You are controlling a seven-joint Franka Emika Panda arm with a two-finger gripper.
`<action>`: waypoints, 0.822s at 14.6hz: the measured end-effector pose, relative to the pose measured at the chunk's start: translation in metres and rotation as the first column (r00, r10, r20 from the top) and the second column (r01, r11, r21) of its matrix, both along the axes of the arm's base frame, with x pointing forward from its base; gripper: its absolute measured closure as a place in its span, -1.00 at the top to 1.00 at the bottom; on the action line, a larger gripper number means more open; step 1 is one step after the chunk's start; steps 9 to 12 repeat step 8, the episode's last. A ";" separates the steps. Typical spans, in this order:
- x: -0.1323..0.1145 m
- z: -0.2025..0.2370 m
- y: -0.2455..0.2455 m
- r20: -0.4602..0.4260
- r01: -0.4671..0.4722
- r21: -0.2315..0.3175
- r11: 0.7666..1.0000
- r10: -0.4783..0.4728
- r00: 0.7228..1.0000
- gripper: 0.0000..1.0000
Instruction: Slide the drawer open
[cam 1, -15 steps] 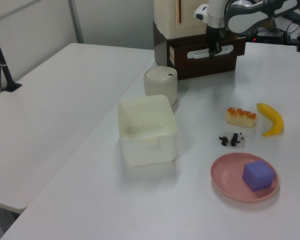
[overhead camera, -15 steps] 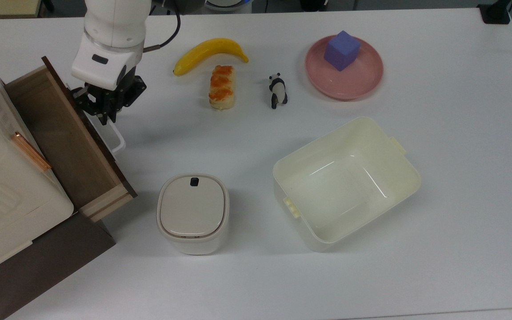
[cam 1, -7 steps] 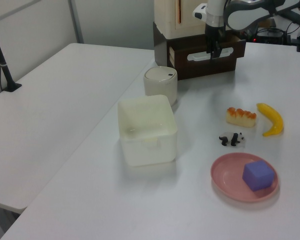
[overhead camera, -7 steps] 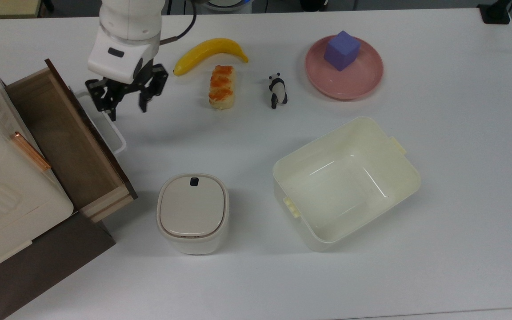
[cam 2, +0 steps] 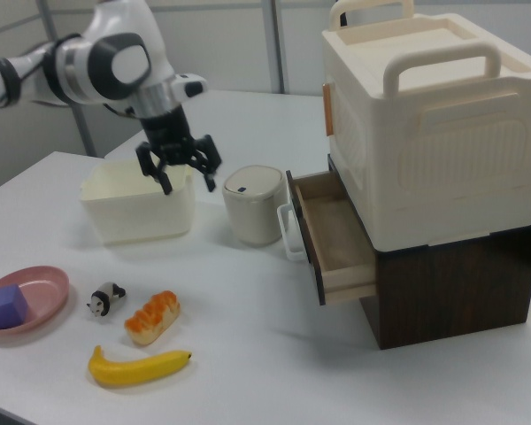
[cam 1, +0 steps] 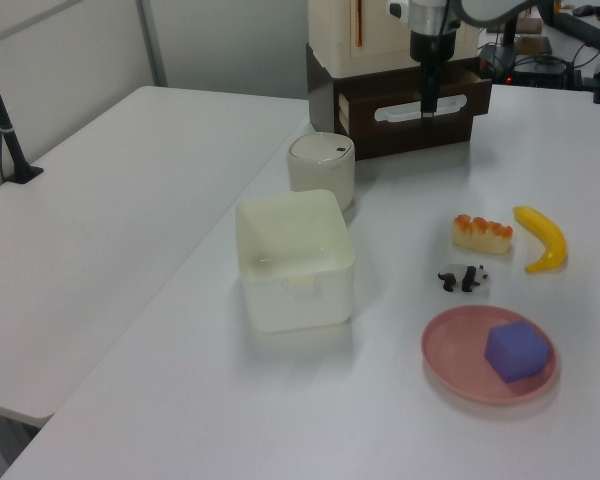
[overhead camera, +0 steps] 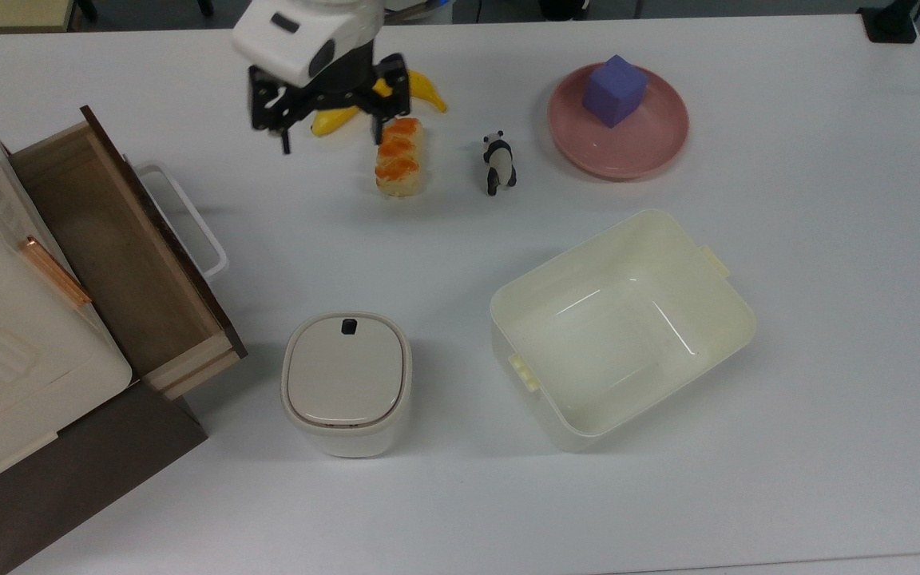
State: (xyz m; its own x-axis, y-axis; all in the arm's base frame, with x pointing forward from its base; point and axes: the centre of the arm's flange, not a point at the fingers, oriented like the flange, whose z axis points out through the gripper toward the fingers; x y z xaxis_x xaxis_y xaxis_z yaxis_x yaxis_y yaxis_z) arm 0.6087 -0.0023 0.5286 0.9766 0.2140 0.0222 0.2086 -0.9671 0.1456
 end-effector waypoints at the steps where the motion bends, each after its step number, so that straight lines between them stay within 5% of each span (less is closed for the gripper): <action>1: -0.003 0.012 0.013 0.016 0.077 0.015 0.997 -0.077 0.997 1.00; 6: -0.022 0.047 0.022 0.040 0.252 0.038 0.967 -0.254 0.966 1.00; 12: -0.026 0.050 0.018 0.028 0.278 0.052 0.959 -0.280 0.960 1.00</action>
